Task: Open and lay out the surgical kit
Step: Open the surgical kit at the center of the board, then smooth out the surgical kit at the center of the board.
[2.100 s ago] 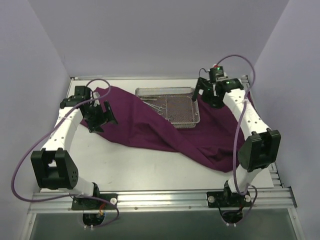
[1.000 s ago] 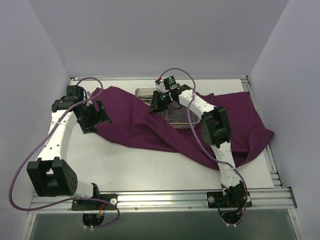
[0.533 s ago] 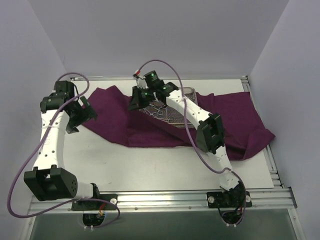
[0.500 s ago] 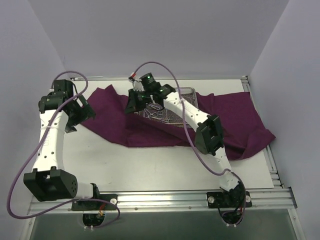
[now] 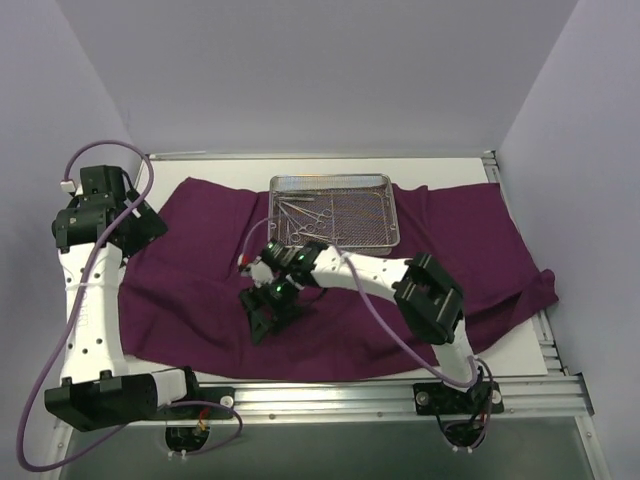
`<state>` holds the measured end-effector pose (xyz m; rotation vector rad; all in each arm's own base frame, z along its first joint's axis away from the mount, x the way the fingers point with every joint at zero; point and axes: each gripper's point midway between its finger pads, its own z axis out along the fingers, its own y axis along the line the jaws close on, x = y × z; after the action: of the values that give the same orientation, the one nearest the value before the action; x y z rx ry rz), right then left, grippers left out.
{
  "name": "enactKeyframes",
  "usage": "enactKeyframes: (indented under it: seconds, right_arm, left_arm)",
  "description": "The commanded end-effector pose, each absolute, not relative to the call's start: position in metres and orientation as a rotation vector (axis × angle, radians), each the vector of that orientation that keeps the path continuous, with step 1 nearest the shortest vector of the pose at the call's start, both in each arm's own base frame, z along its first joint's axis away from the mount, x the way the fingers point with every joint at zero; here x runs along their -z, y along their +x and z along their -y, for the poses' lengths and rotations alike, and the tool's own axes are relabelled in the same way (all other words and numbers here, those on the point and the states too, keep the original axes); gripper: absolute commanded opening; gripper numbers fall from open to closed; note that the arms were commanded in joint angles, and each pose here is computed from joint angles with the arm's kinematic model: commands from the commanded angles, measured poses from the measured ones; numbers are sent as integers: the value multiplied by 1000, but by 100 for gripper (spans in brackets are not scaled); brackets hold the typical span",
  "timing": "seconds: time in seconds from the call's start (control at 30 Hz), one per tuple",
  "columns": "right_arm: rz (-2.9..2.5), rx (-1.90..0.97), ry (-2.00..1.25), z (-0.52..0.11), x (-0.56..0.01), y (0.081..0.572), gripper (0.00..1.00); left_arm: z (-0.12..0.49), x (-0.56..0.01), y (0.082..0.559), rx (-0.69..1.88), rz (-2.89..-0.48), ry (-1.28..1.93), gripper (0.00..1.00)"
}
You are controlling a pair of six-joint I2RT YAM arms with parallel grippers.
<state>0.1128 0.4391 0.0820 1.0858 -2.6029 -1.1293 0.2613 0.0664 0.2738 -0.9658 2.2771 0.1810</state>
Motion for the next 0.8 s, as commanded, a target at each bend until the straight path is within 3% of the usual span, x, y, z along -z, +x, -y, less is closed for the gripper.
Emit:
enactKeyframes:
  seconds: [0.0,0.07,0.23,0.33,0.4,0.43,0.47,0.63,0.77]
  right_arm:
    - [2824,1422,957,-418,-159,201,76]
    - [2981,1417,815,-398,-172,248,78]
    - [3470,1304,327,-322,-228,354,76]
    - [3746,890,-199,-226,-226,414,61]
    - [3808,672,-470,-169,-218,443,47]
    - [3818,619,-529,-152,-216,451,44]
    - [3833,553,-570,-136,-214,458,33]
    - [3835,259,-966,-34,-202,488,14]
    - [3709,208,-1053,11,-157,499,0]
  left_arm:
    - [-49,-266,276,-37,-2297,-910,97]
    - [-33,-260,294,87,-2326,-829,100]
    - [-1,-235,337,318,-2429,-686,83]
    - [11,-225,363,337,-2454,-621,77]
    - [21,-222,377,373,-2461,-593,67]
    - [24,-209,389,383,-2485,-592,64]
    - [28,-203,395,397,-2497,-582,61]
    - [38,-168,434,389,-2555,-587,40]
    - [38,-135,456,384,-2622,-617,33]
